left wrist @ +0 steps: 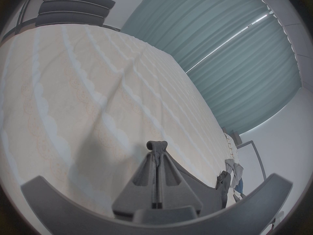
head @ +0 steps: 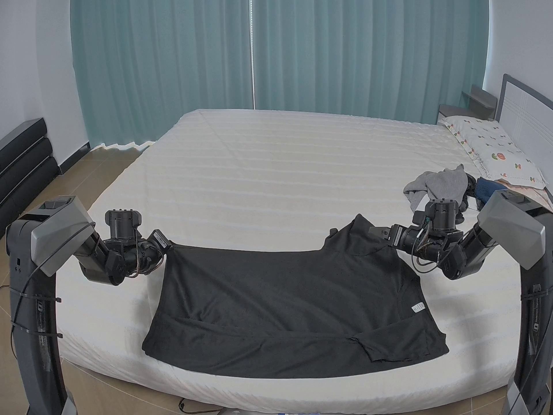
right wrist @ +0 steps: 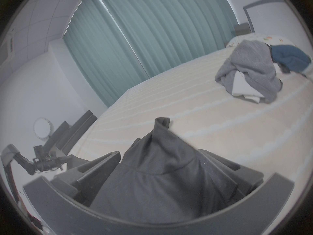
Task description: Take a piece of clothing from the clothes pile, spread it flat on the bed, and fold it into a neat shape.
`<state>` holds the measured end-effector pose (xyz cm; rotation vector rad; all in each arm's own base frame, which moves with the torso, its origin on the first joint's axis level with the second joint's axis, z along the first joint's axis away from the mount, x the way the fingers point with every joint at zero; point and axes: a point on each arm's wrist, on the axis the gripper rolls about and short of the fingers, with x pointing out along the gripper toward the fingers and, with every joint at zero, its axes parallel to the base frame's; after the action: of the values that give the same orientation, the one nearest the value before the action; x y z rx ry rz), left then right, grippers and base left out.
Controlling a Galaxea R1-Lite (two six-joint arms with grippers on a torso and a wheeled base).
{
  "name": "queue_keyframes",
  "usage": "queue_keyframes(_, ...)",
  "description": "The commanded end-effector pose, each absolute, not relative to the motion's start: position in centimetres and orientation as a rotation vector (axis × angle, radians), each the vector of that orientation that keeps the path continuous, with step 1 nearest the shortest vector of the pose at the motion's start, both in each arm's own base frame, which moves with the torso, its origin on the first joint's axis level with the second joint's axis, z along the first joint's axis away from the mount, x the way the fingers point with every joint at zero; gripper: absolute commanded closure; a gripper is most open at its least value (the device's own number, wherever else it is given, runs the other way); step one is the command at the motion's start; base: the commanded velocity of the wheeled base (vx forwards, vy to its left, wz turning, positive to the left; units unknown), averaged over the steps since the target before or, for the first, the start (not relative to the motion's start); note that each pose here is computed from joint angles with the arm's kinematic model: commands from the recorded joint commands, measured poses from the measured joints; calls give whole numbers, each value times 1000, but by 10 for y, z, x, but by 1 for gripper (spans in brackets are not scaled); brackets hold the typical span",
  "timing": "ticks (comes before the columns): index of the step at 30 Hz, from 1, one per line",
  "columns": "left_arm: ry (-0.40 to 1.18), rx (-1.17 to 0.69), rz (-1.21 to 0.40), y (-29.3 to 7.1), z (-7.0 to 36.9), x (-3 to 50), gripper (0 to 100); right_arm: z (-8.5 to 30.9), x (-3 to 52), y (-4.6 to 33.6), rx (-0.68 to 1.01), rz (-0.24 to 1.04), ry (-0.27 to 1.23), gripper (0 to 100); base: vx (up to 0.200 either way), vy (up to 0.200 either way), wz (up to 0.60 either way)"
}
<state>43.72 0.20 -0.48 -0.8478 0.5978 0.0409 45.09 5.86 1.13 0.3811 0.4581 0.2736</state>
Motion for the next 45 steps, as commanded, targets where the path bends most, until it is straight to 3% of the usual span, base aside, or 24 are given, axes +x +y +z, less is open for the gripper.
queue_keyframes(1,605,-849,48,3,-7,435,100,-24,482,63,318,254,474,0,0,0,0)
queue_keyframes(11,608,-847,47,3,-8,435,100,-28,501,67,321,260,452,0,0,0,0)
queue_keyframes(12,608,-845,46,3,-8,435,100,-30,501,66,321,257,457,100,0,0,0)
queue_keyframes(24,600,-842,45,3,-5,435,100,-11,494,58,344,248,449,100,0,0,0)
queue_keyframes(31,573,-833,69,3,2,433,100,27,484,50,514,205,412,100,0,0,0)
queue_keyframes(45,549,-817,58,1,18,422,100,40,447,28,576,150,342,100,0,0,0)
